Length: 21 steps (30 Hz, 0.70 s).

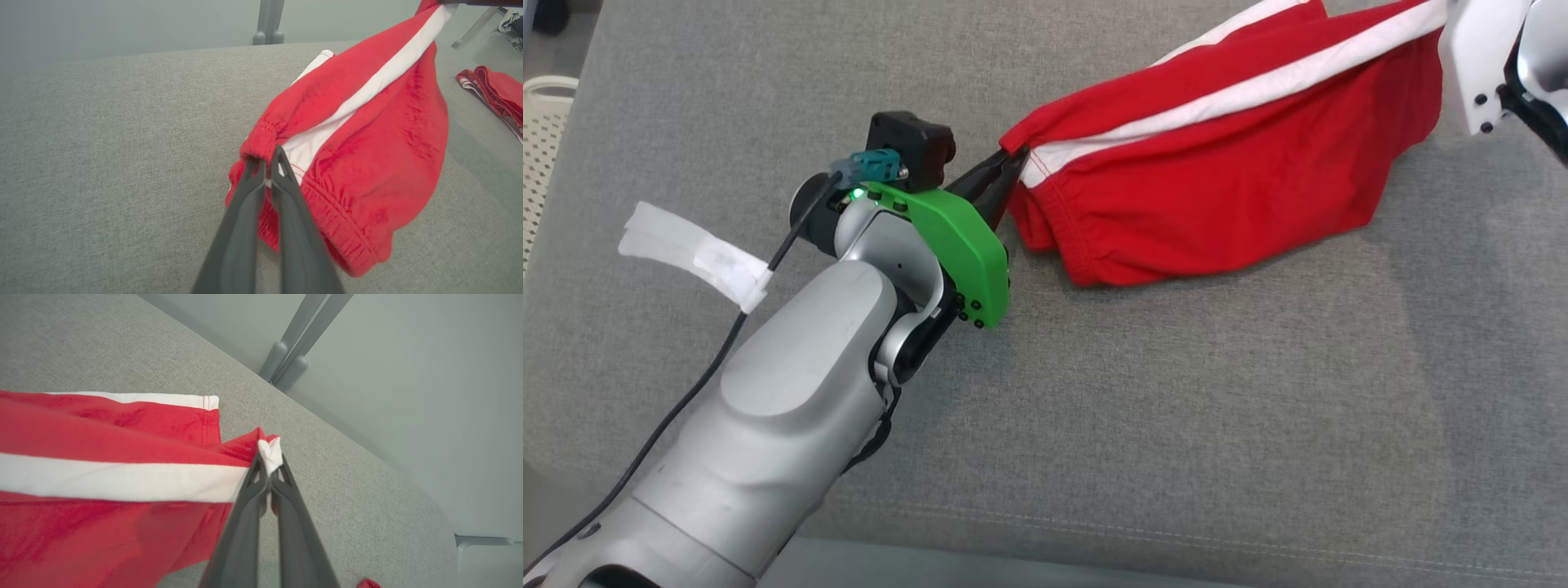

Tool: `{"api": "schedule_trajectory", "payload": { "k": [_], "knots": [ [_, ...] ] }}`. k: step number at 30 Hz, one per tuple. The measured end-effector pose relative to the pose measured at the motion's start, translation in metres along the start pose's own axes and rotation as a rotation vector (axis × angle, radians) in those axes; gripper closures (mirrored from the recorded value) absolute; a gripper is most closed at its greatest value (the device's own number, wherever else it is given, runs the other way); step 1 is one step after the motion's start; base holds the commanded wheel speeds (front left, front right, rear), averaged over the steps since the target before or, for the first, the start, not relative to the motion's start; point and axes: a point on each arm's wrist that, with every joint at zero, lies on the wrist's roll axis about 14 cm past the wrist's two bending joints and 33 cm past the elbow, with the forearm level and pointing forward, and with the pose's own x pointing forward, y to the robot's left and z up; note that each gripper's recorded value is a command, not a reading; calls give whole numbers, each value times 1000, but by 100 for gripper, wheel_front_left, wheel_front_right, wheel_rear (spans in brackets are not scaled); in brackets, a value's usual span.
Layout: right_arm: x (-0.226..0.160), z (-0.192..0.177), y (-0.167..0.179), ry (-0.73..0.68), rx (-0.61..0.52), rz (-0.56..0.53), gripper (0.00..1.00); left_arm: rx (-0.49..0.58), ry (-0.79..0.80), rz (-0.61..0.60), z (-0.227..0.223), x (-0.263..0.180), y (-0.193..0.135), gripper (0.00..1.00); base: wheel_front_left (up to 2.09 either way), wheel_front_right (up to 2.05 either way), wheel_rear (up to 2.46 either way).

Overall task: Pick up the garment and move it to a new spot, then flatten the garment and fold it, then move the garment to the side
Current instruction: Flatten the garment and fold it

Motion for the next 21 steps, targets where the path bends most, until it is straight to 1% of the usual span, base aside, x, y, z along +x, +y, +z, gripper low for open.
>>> {"api": "schedule_trajectory", "payload": {
  "k": [3, 6, 11, 14, 15, 16, 17, 21],
  "knots": [
    [17, 4, 2, -11, -37, 1, 100, -7, 1, 20, 0, 7, 10, 100, 0, 0, 0],
    [33, 6, 4, -21, -31, 8, 100, -10, 11, 43, -1, 13, 20, 100, 0, 0, 0],
    [54, 6, 18, -27, -44, 32, 100, -4, 26, 84, -3, 22, 38, 100, 0, 0, 0],
    [63, 5, 25, -29, -43, 44, 100, -9, 43, 93, -8, 26, 42, 100, 0, 0, 0],
    [66, 4, 26, -31, -40, 47, 74, -12, 50, 99, -11, 27, 43, 100, 0, 0, 0],
    [69, 3, 28, -32, -36, 50, 0, -16, 55, 105, -12, 28, 45, 85, 0, 0, 0],
    [71, 2, 29, -32, -26, 54, 0, -20, 44, 109, -11, 30, 46, 0, 0, 0, 0],
    [78, -6, 38, -29, 14, 75, 0, -41, 22, 138, -10, 33, 53, 0, 0, 0, 0]
  ]
}}
